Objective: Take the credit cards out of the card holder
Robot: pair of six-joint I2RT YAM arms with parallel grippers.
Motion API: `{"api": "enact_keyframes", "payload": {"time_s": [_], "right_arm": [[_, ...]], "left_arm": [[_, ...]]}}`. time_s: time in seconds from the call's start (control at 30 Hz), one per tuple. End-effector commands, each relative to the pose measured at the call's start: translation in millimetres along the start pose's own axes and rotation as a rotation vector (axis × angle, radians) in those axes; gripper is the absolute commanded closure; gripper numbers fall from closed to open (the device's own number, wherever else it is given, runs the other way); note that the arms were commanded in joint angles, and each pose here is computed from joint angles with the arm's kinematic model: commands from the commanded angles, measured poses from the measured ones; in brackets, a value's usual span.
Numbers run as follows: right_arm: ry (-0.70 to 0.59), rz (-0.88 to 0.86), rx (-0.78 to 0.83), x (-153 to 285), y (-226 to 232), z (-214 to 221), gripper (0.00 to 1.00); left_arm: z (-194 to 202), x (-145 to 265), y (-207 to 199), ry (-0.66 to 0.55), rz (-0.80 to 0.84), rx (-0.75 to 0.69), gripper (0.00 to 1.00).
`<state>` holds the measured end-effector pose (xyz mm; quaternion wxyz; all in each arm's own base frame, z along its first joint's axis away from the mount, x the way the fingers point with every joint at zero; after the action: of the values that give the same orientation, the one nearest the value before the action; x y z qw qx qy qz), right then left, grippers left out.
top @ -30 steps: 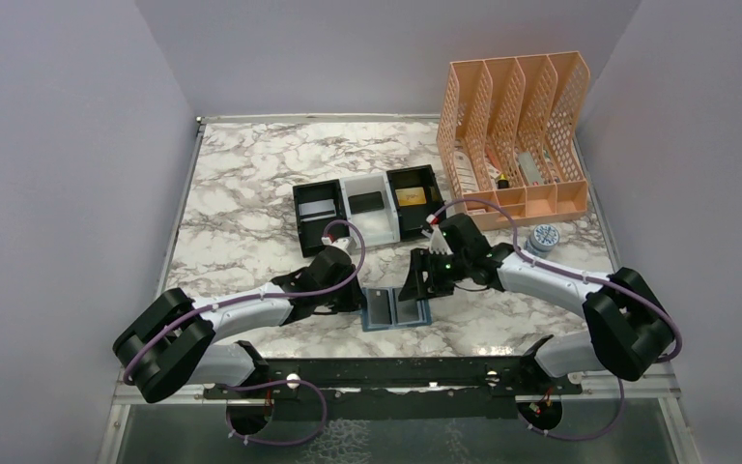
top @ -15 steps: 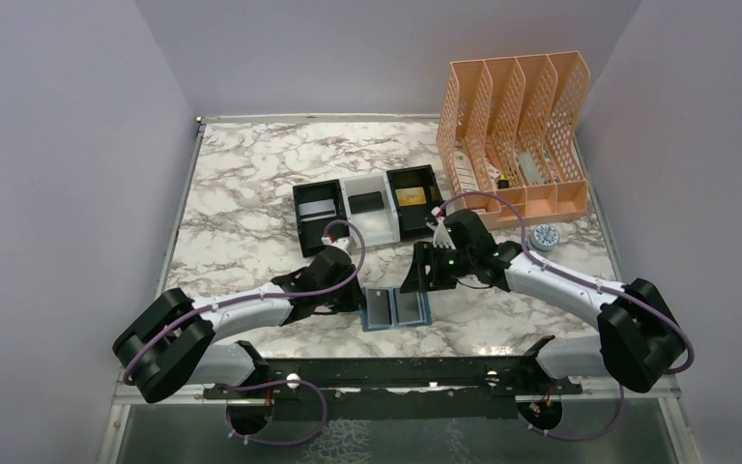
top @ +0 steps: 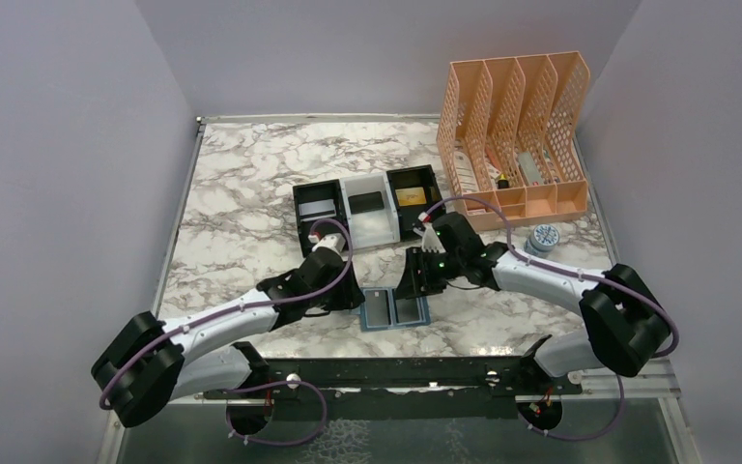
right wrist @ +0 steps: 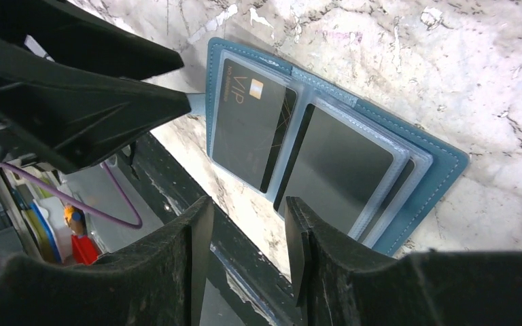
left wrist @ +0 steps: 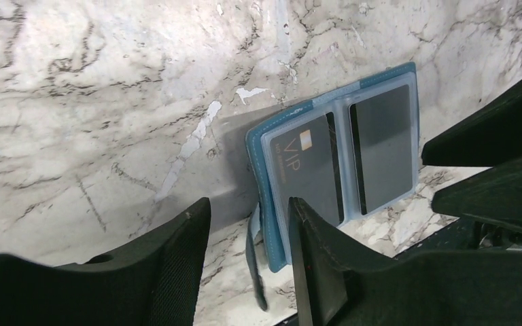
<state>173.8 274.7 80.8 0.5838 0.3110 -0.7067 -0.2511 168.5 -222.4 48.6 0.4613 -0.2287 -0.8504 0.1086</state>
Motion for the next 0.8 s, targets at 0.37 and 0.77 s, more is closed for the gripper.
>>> {"api": "enact_keyframes", "payload": {"time_s": [0.37,0.77], "right_arm": [[-0.062,0.006,0.048,-1,10,-10,0.57],[-0.169,-0.058,0.055,9,14,-12,0.56]], "left_arm": [[-13,29,10,-0.115,-0.042,0.034,0.36],[-12,63,5,-0.148,0.021,0.044,0.08]]}}
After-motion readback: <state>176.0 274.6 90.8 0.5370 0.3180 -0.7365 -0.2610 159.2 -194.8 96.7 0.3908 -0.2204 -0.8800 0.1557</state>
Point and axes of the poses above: each gripper's point midway between its finger pads, its own x axis back along the fingers, its own y axis along the line the jaws close on, z = x × y, the point moved 1 cm from there along x, back along the fingers, and after that the axes turned 10 degrees about -x, right-handed, at the moved point
